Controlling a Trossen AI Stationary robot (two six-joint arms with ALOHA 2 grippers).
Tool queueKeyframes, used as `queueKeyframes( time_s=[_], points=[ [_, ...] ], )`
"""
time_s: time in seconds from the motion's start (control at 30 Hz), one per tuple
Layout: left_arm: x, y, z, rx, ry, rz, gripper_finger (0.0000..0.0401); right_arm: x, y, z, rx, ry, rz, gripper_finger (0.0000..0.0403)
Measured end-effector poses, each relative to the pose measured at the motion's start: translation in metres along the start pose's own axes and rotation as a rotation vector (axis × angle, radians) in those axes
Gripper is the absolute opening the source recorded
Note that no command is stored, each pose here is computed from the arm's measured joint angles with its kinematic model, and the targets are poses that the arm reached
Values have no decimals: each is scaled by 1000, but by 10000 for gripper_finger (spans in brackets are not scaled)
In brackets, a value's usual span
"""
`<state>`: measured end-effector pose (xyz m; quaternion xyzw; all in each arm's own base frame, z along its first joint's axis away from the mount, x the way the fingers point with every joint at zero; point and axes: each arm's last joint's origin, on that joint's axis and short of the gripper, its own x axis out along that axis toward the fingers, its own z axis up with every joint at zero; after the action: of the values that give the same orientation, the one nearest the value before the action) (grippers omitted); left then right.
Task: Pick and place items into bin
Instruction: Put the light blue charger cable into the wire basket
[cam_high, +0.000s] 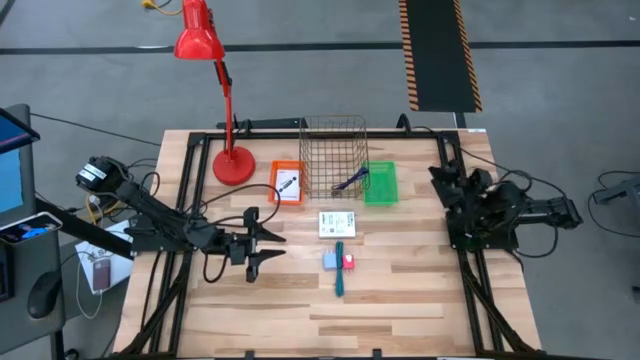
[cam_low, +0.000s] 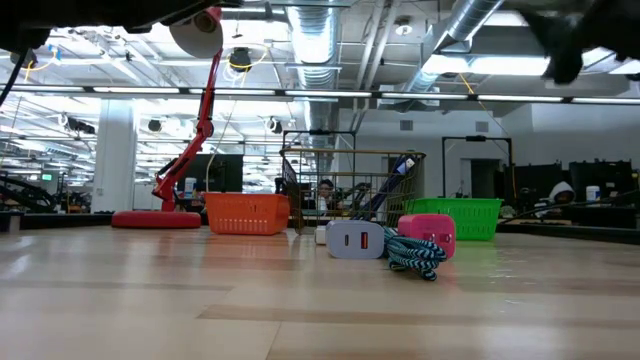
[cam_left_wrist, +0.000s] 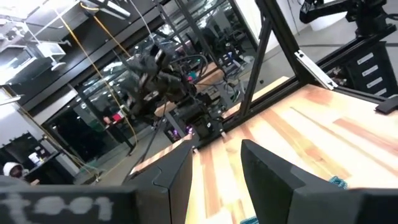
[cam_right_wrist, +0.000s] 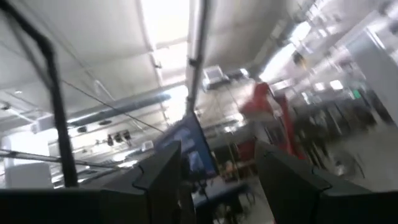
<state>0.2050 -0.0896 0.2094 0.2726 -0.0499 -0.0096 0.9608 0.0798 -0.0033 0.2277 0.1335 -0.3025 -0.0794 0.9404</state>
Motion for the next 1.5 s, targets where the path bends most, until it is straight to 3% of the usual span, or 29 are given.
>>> queueKeyframes(
  time_s=[0.1, 0.33, 0.5, 0.73, 0.9, 1.1, 1.5],
  points=[
    [0, 0, 0, -7, 9, 12, 128, 5, 4, 7, -84, -15, 49, 198],
    [0, 0, 0, -4, 10, 13, 128, 40, 17, 8, -162, 151, 125, 198],
    [0, 0, 0, -2, 10, 13, 128, 86, 32, 5, -194, 396, 158, 198],
    [0, -1, -3, 6, 33, 0, 128, 135, 50, -5, -264, 861, 204, 198],
    [0, -1, -3, 0, 35, -2, 128, 154, 64, -20, -301, 1039, 267, 198],
    [0, -1, -2, -11, 31, 1, 128, 165, 77, -47, -186, 1206, 209, 198],
    [0, -1, -2, -56, 25, 0, 128, 167, 86, -108, 208, 1415, -141, 198]
  ],
)
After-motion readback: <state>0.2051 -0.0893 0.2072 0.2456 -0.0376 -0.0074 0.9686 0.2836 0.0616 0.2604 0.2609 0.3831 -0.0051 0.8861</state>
